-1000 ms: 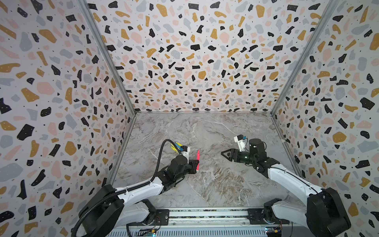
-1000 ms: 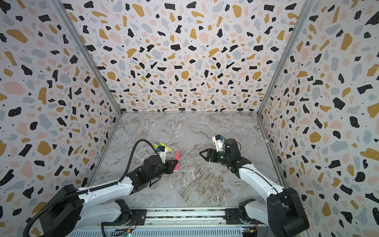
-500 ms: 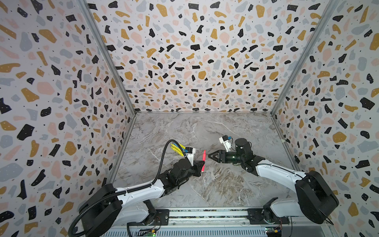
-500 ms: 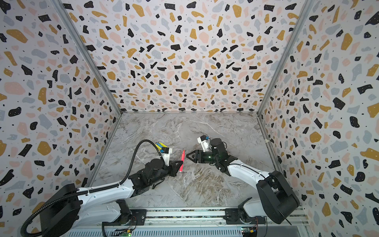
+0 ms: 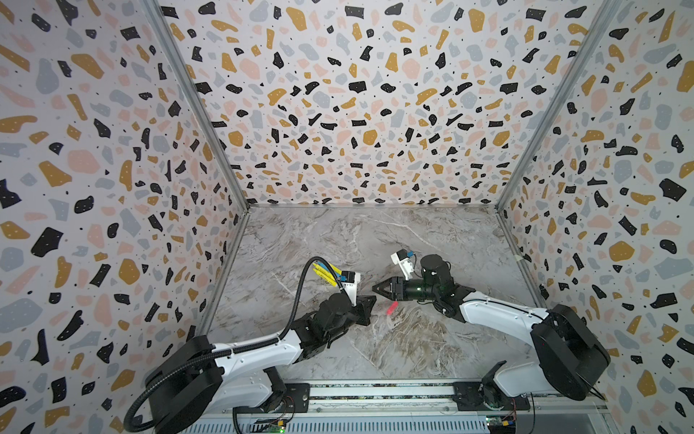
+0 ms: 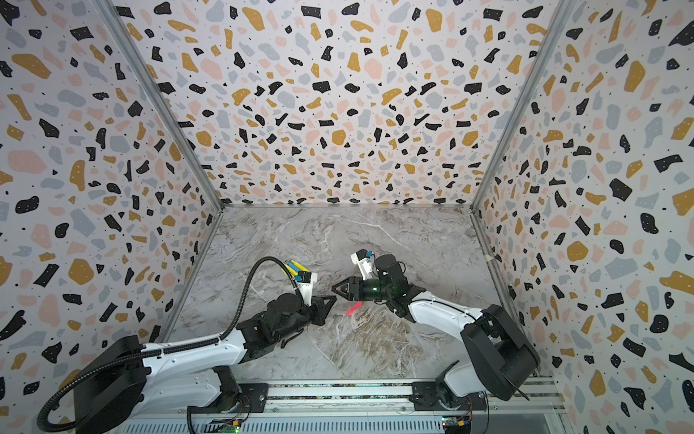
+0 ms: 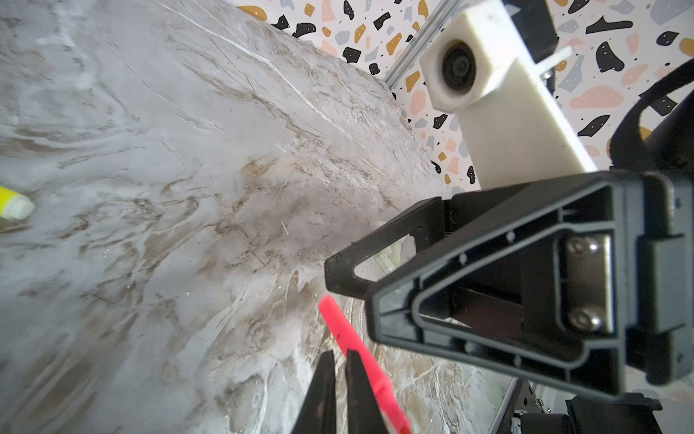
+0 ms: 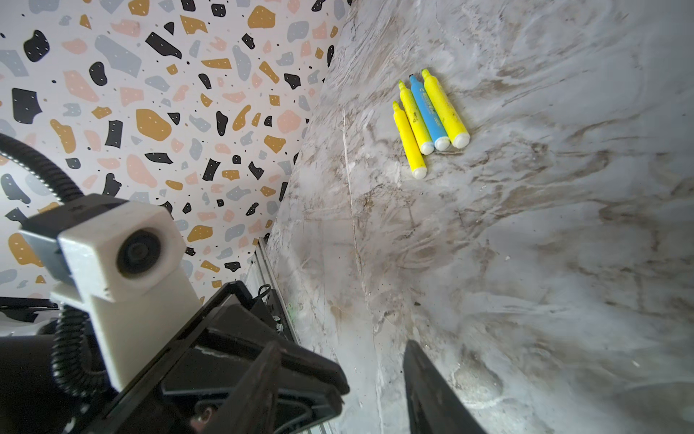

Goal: Insert the pens into the pen caps

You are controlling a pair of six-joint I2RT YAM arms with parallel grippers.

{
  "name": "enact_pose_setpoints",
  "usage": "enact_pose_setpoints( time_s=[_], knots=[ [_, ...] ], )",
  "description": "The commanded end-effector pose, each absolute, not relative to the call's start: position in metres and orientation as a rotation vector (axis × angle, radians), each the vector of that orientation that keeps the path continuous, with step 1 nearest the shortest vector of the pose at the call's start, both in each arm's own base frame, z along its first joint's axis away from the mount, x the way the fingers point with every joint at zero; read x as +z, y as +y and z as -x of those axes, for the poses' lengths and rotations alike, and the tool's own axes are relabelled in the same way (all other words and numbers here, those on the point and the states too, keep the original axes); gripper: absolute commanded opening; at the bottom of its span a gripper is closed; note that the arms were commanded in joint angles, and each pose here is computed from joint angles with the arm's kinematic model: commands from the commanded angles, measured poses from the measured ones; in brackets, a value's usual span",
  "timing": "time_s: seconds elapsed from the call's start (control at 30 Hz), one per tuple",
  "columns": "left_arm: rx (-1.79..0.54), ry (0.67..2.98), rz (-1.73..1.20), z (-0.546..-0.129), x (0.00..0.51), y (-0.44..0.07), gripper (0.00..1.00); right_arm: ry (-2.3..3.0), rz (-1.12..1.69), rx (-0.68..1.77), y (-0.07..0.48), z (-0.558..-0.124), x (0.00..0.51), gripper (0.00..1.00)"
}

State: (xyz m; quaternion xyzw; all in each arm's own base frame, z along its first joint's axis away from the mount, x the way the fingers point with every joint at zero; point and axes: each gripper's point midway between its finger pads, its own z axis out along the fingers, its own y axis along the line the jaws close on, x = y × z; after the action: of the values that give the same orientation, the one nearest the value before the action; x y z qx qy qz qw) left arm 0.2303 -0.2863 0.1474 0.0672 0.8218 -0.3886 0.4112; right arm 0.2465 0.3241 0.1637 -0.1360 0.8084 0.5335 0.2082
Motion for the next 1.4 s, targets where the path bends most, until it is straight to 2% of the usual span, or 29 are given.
enact_pose_setpoints(
  time_s=[0.0,0.1,0.17,0.3,0.37,0.47,0.57,0.63,0.83,0.93,1.37],
  knots=[
    [-1.022,1.998,-0.169,-0.231,0.164,-0.293,0.02,2.192,0.388,1.499,0.331,-0.253,0.182,0.49],
    [-1.015,2.001,-0.169,-0.231,0.164,-0.293,0.02,2.199,0.366,1.473,0.328,-0.256,0.181,0.43],
    [-0.999,2.008,-0.165,-0.232,0.161,-0.291,0.02,2.214,0.37,1.385,0.32,-0.26,0.178,0.47],
    [-0.964,2.014,-0.136,-0.234,0.16,-0.283,0.05,2.313,0.187,0.927,0.244,-0.307,0.171,0.54],
    [-0.958,2.012,-0.111,-0.234,0.158,-0.279,0.13,2.339,0.071,0.74,0.202,-0.321,0.172,0.58],
    [-0.952,2.009,-0.101,-0.236,0.158,-0.278,0.24,2.341,-0.061,0.588,0.162,-0.317,0.17,0.62],
    [-0.936,2.025,-0.151,-0.235,0.158,-0.283,0.36,2.367,-0.221,0.565,0.139,-0.297,0.157,0.69],
    [-0.908,2.053,-0.18,-0.235,0.153,-0.285,0.39,2.386,-0.368,0.531,0.123,-0.282,0.144,0.67],
    [-0.89,2.087,-0.206,-0.234,0.144,-0.287,0.4,2.562,-0.631,0.378,0.095,-0.239,0.094,0.55],
    [-0.887,2.086,-0.201,-0.233,0.142,-0.286,0.4,2.607,-0.692,0.295,0.085,-0.224,0.082,0.56],
    [-0.865,2.093,-0.195,-0.235,0.138,-0.285,0.4,2.722,-0.801,0.356,0.101,-0.197,0.047,0.6]
  ],
)
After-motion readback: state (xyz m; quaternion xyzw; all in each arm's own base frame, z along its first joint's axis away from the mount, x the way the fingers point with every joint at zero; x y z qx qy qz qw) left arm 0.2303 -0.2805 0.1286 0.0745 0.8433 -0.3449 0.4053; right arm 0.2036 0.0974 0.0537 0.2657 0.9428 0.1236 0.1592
